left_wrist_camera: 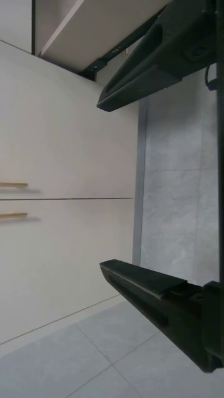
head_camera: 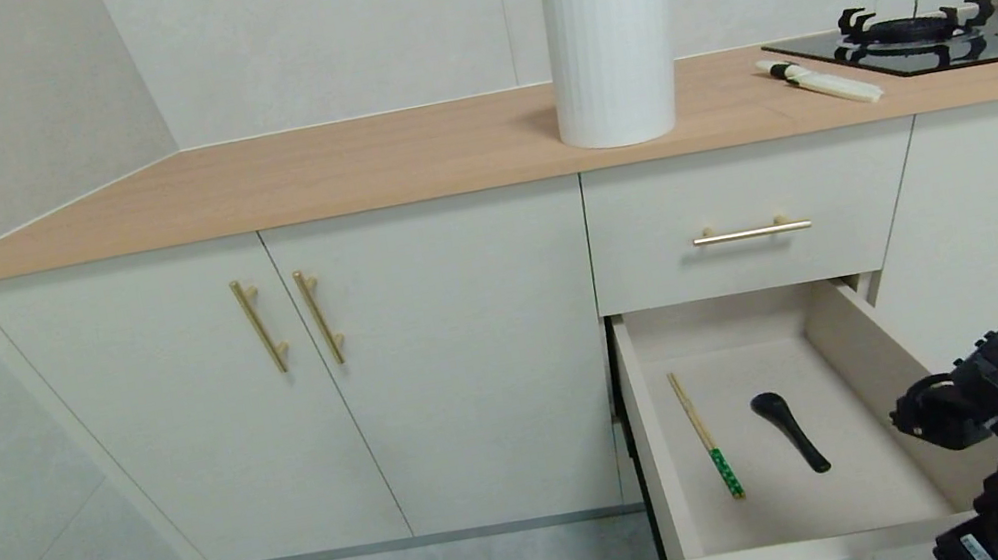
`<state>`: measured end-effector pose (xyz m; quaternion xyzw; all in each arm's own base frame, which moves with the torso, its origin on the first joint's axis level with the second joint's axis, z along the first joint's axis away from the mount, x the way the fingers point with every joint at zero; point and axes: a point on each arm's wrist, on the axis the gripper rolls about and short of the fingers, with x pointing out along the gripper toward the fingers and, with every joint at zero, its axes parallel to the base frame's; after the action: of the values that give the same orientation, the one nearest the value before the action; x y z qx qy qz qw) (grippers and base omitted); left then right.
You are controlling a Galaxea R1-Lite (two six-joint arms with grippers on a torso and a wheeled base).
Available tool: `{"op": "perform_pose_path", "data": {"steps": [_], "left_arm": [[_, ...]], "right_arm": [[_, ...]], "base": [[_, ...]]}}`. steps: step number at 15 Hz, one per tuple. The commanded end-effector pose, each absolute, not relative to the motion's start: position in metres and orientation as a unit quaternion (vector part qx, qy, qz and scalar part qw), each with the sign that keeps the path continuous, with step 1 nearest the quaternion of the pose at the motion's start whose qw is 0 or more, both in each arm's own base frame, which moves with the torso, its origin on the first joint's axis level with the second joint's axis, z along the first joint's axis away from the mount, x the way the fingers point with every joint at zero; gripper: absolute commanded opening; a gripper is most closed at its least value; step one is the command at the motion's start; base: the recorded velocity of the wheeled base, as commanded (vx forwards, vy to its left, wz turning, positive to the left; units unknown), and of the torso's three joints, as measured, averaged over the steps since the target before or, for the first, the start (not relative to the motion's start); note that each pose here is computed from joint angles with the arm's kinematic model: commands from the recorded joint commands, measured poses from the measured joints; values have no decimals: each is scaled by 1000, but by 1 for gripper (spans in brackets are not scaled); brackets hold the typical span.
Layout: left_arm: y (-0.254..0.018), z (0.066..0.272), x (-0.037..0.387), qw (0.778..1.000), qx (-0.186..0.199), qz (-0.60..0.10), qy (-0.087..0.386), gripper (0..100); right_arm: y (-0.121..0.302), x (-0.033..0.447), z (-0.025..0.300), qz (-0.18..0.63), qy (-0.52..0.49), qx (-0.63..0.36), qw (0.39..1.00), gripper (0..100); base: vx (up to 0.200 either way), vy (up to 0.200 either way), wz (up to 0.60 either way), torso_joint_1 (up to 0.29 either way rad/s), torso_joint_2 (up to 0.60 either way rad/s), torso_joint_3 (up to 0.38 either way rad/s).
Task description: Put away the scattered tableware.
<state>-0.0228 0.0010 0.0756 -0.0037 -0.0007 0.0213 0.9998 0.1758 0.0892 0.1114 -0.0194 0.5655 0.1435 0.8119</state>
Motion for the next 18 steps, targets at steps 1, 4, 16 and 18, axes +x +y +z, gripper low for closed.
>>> {"op": "perform_pose_path", "data": {"steps": [1, 4, 16, 18], "left_arm": [[1, 76, -23, 1000, -4, 21, -1, 100], [1, 76, -23, 1000, -4, 22, -1, 100], [1, 76, -23, 1000, -4, 21, -1, 100], [1, 76, -23, 1000, -4, 21, -1, 100]], "right_arm": [[94, 186, 107, 126, 573, -21, 810, 100], [96, 191, 103, 96, 574, -30, 813, 100], [105, 230, 88, 36, 539, -12, 841, 100], [103, 245, 85, 29, 529, -4, 848, 100]], "base": [[0, 0, 0, 0, 0, 0], [0, 0, 0, 0, 0, 0], [0, 0, 0, 0, 0, 0], [0, 0, 0, 0, 0, 0]]}}
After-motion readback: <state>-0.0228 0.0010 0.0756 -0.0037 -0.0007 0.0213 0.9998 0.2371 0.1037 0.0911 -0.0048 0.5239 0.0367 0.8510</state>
